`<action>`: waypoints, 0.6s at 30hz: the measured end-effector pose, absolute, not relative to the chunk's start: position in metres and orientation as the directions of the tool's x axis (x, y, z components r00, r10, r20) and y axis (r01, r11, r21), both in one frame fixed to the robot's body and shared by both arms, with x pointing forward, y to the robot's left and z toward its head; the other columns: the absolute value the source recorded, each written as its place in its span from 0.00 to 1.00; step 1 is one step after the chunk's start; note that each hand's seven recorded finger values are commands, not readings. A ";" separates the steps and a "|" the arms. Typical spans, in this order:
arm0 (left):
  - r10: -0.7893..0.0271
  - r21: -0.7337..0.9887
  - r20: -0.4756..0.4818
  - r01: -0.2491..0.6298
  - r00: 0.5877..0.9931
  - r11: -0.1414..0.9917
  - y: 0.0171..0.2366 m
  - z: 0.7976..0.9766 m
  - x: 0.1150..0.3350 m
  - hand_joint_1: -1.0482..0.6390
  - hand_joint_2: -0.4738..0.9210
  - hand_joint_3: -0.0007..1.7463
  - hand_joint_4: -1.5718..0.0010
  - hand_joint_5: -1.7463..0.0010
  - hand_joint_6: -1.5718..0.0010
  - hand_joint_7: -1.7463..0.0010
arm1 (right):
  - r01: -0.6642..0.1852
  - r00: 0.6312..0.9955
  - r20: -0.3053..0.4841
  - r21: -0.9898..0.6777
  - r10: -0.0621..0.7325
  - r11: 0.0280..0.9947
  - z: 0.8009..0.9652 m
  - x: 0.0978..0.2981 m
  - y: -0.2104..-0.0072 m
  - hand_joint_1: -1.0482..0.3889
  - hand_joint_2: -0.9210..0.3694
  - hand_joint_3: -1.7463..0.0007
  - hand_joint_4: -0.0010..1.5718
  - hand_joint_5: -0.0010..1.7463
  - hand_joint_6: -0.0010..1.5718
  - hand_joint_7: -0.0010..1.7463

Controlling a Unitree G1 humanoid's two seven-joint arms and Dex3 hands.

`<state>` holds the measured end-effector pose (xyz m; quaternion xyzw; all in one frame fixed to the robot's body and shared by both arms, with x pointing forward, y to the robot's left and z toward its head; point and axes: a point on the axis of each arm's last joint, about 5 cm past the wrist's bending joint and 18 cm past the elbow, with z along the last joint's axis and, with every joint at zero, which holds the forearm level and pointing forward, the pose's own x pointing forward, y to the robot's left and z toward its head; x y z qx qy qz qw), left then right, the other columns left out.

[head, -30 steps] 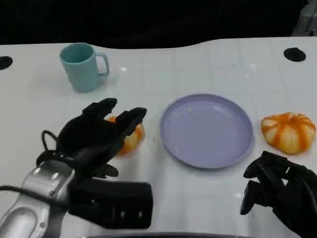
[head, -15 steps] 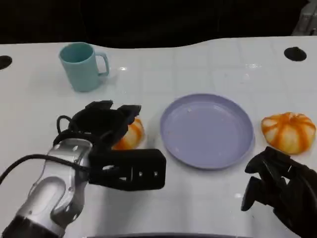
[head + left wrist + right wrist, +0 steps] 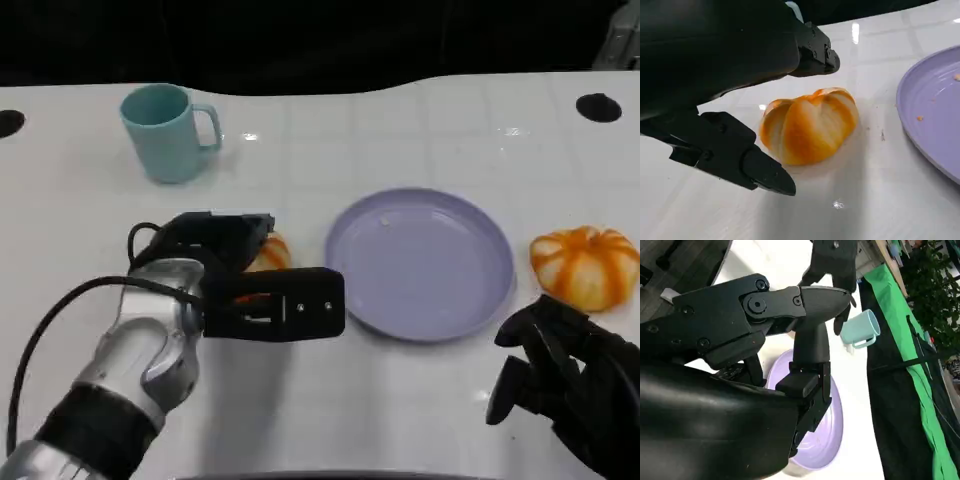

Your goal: Grasp the bread from the table and place it into the plate.

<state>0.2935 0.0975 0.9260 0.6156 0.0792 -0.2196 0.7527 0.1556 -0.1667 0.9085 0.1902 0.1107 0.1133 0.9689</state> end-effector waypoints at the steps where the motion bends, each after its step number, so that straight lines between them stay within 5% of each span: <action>1: -0.226 0.891 -0.394 0.431 0.891 0.145 0.096 0.925 0.295 0.47 0.87 0.00 1.00 0.87 0.89 1.00 | -0.177 0.950 -0.171 0.393 0.261 0.902 0.909 0.155 -0.167 0.42 0.00 0.81 0.41 1.00 0.33 0.90; 18: -0.186 0.869 -0.454 0.479 0.871 0.126 0.087 0.898 0.315 0.46 0.90 0.00 0.99 0.92 0.89 1.00 | -0.174 0.952 -0.168 0.393 0.256 0.903 0.911 0.149 -0.168 0.41 0.00 0.80 0.40 1.00 0.32 0.90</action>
